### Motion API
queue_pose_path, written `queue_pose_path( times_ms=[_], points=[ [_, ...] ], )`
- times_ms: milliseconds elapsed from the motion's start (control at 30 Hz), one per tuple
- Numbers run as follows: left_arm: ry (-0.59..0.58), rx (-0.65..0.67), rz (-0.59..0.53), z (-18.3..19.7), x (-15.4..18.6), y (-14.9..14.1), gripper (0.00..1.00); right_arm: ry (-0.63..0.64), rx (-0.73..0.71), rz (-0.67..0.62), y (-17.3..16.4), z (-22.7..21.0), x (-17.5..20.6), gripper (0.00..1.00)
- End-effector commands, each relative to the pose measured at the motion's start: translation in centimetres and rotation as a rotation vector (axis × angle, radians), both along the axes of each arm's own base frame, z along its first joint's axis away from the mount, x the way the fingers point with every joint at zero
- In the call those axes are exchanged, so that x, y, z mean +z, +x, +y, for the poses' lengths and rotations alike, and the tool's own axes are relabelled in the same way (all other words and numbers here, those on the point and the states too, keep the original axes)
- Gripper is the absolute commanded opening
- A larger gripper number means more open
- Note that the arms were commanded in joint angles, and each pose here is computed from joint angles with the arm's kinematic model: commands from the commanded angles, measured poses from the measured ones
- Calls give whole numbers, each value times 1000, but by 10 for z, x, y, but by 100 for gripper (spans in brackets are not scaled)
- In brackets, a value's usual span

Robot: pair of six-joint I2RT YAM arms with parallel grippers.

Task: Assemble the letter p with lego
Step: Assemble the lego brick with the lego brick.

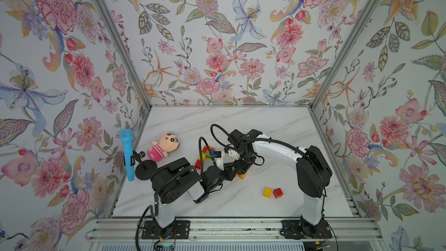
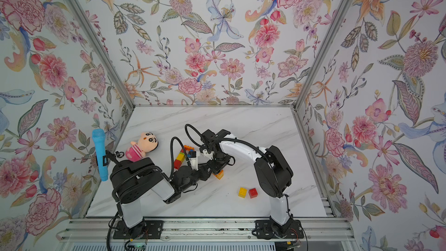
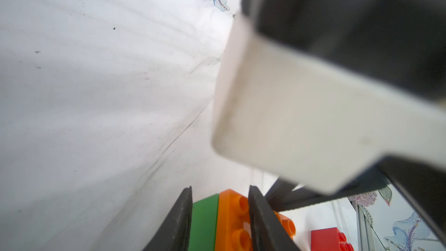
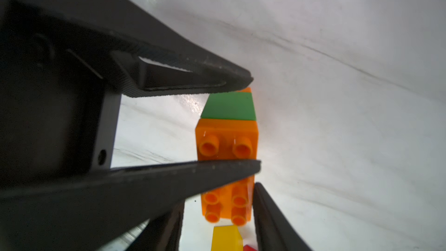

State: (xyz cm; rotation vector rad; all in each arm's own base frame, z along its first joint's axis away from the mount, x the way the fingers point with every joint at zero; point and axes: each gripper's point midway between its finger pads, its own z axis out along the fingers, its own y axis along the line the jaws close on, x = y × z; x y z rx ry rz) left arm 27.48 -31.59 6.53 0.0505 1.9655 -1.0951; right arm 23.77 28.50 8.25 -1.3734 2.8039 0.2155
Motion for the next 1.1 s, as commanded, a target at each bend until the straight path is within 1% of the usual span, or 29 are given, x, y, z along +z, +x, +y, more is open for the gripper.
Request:
queue_pose_path(
  times_ms=[0,133,267,467,700,933,1067],
  points=[
    [86,-16,24,3,-19,-9,40,39,-14,-8,-2,-5,15,50],
    [89,-14,25,3,-20,-9,41,36,-50,-35,3,-16,20,47],
    [89,-14,23,3,-19,-9,41,-2,-73,-52,9,-27,15,43],
    [95,-15,25,2,-20,-9,41,3,-58,-9,2,-20,3,30],
    [94,-12,23,2,-19,-9,41,-3,-53,-2,2,-16,-5,26],
    [98,-15,22,2,-19,-10,41,-45,-56,14,0,-22,-18,19],
    [103,-11,24,2,-20,-9,41,-73,-58,19,-3,-28,-25,17]
  ],
)
